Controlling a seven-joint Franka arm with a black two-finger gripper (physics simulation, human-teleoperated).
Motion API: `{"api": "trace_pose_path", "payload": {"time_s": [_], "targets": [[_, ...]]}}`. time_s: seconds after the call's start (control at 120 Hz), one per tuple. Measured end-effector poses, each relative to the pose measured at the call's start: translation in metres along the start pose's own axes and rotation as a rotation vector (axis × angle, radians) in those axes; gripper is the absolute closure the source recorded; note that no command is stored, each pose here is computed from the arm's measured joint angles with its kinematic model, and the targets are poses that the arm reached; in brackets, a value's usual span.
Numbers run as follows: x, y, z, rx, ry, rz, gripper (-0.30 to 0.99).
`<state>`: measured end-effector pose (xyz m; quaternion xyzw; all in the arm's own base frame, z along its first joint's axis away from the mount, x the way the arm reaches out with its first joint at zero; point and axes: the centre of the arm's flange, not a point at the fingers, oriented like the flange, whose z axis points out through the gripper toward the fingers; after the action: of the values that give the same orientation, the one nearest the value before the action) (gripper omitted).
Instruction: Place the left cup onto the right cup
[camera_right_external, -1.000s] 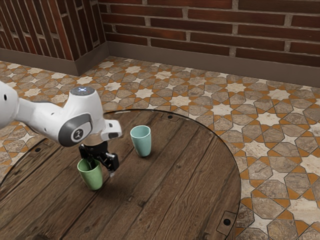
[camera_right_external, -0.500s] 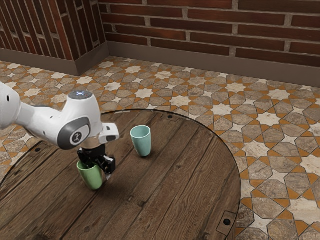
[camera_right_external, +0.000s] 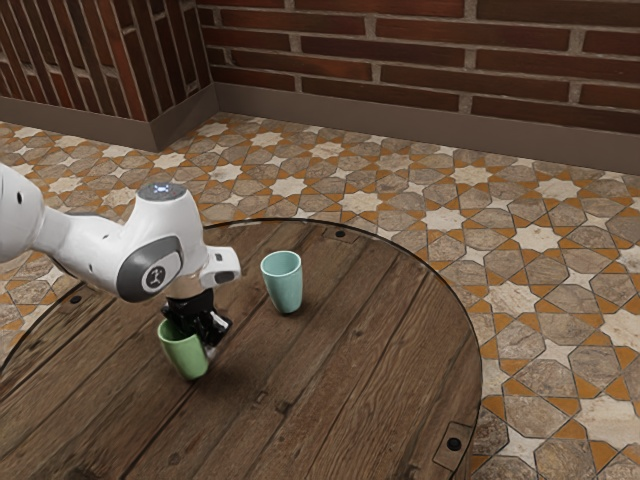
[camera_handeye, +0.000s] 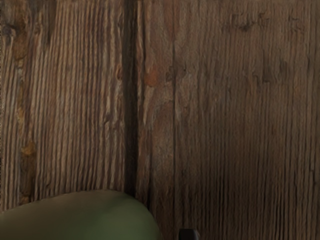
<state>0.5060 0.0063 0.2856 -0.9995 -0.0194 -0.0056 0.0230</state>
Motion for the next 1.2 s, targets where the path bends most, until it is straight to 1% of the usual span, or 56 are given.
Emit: {"api": "trace_pose_path", "payload": {"time_s": [0.15, 0.3, 0.458, 0.542, 0.725, 0.908, 1.017, 1.083, 1.2], "targets": [[0.001, -0.001, -0.007, 0.004, 0.01, -0.001, 0.75], [0.004, 0.0, -0.017, 0.009, 0.008, -0.002, 0.76], [0.022, 0.004, -0.047, 0.017, 0.018, -0.004, 0.76], [0.029, 0.012, -0.064, 0.024, 0.014, 0.003, 0.77], [0.047, 0.037, -0.114, 0.073, 0.008, 0.037, 0.78], [0.055, 0.06, -0.155, 0.108, -0.018, 0.042, 0.78], [0.06, 0.061, -0.169, 0.121, -0.032, 0.028, 0.78], [0.065, 0.06, -0.177, 0.13, -0.03, 0.019, 0.78], [0.073, 0.058, -0.179, 0.138, -0.04, 0.006, 0.78]]}}
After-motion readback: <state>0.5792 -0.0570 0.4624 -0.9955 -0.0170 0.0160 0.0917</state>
